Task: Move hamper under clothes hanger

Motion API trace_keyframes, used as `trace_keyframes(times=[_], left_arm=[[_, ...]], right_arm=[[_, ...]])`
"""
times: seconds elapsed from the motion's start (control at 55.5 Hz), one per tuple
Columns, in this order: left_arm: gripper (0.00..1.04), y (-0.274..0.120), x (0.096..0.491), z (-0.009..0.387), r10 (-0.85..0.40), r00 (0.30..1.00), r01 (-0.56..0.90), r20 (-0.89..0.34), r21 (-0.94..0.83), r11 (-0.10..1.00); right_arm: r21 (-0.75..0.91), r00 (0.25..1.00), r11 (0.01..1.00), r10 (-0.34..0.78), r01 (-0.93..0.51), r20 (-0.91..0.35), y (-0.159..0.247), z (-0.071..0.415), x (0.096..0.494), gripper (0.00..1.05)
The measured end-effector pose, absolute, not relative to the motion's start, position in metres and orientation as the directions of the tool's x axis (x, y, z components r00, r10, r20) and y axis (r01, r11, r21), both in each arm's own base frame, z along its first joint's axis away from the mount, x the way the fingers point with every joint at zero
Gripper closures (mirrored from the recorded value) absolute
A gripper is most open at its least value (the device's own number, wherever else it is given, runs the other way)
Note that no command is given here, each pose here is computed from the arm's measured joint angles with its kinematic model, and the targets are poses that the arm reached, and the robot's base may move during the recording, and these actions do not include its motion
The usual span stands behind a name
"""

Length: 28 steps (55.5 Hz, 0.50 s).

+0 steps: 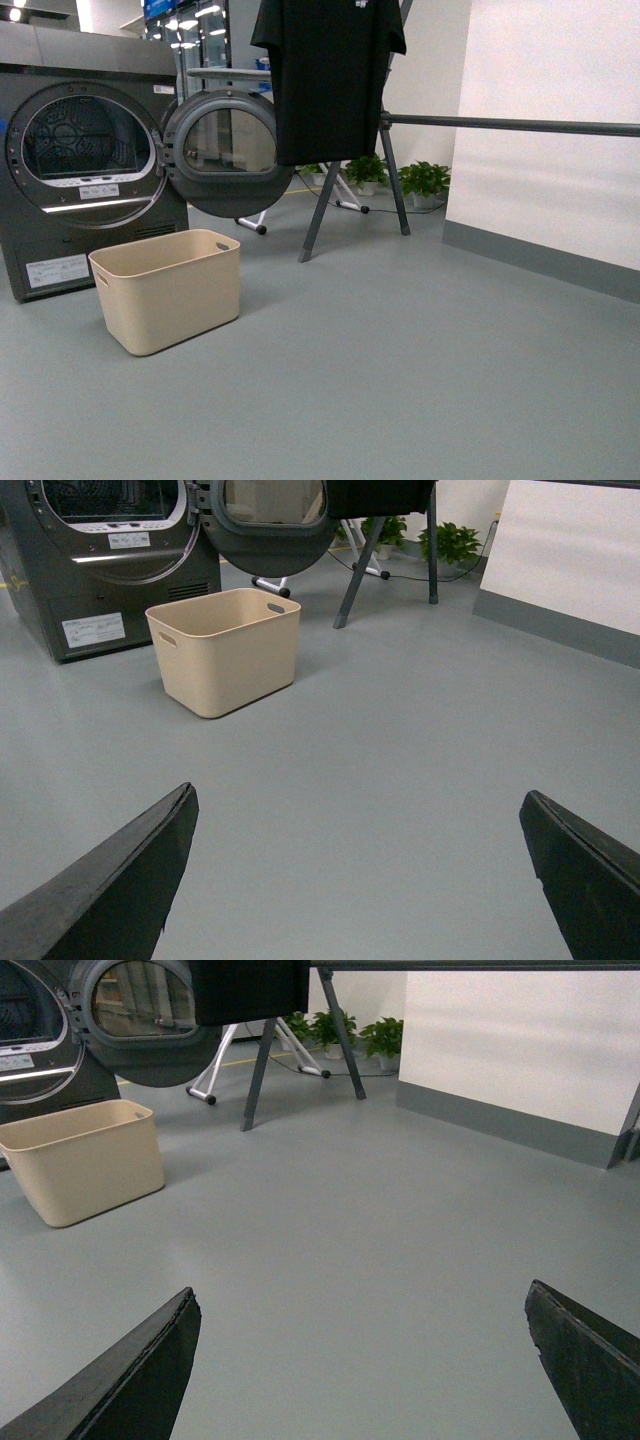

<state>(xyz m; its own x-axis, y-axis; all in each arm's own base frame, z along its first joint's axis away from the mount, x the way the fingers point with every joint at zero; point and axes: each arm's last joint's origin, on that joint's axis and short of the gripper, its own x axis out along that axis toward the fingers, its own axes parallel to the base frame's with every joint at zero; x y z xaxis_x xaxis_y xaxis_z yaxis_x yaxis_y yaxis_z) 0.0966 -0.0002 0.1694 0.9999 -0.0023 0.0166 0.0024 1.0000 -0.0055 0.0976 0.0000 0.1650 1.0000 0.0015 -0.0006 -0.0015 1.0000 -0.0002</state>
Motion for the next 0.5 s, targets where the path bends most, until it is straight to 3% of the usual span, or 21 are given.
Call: trace_keyframes(times=[0.505], left_arm=[[0.07, -0.0002, 0.0966, 0.1694, -0.002, 1.0, 0.002, 0.017, -0.006, 1.0]], right_arm=[[0.0, 1.0, 1.0, 0.002, -0.002, 0.0, 0.0, 0.1651, 0.0975, 0.08]])
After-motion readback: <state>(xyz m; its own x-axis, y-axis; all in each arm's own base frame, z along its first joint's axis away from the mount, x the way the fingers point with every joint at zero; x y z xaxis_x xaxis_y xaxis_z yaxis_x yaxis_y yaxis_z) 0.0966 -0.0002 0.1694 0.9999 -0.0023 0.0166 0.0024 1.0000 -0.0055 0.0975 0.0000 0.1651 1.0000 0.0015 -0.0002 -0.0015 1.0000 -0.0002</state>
